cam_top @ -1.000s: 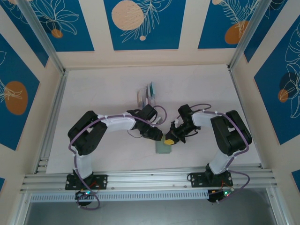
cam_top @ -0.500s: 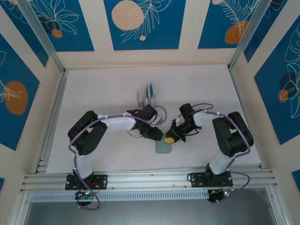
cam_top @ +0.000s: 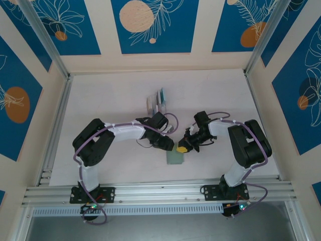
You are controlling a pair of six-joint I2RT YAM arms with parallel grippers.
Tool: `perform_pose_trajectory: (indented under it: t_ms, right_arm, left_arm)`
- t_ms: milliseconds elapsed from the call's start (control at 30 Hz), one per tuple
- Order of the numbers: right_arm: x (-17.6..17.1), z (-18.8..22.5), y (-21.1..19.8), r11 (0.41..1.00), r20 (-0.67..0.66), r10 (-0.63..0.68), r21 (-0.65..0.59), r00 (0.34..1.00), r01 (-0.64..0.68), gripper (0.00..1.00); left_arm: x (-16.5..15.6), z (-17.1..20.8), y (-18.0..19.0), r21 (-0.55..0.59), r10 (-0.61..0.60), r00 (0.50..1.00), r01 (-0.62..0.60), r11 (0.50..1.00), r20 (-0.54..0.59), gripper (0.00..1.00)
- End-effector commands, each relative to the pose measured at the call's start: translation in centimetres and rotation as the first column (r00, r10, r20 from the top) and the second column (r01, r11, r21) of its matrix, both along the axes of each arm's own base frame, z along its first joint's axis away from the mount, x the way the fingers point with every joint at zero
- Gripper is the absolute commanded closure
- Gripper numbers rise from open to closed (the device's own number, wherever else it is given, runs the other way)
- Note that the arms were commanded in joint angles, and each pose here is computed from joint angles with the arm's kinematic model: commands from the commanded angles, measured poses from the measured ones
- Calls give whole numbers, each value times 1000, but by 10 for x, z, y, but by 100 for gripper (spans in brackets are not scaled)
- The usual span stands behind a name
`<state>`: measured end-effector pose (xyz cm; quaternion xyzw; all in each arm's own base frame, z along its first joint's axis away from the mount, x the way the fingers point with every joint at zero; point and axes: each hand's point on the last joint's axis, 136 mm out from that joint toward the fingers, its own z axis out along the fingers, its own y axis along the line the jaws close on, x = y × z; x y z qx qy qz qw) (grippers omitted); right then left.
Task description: Put the credit cards into the card holder
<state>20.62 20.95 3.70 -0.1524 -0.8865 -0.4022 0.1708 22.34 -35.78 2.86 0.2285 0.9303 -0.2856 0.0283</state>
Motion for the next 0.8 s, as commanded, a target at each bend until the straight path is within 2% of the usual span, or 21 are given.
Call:
perform_pose_trajectory:
  t_ms: [0,433,767]
  right_arm:
    - [-6,0,-2,1000,-13,1,9,1000,-1,100]
    - [-17,-18,-10,999,-33,11,-51,999,-13,100]
    - [-26,-31,-15,988,-24,50,-142,998,-52,100]
  left_arm:
    - [-5,-12,0,18,-7,1000,8,1000,-10,57]
    - [-5,-11,1,22,-6,1000,6,1000,-8,57]
    - [-4,-13,0,28,-3,1000,3,1000,-13,57]
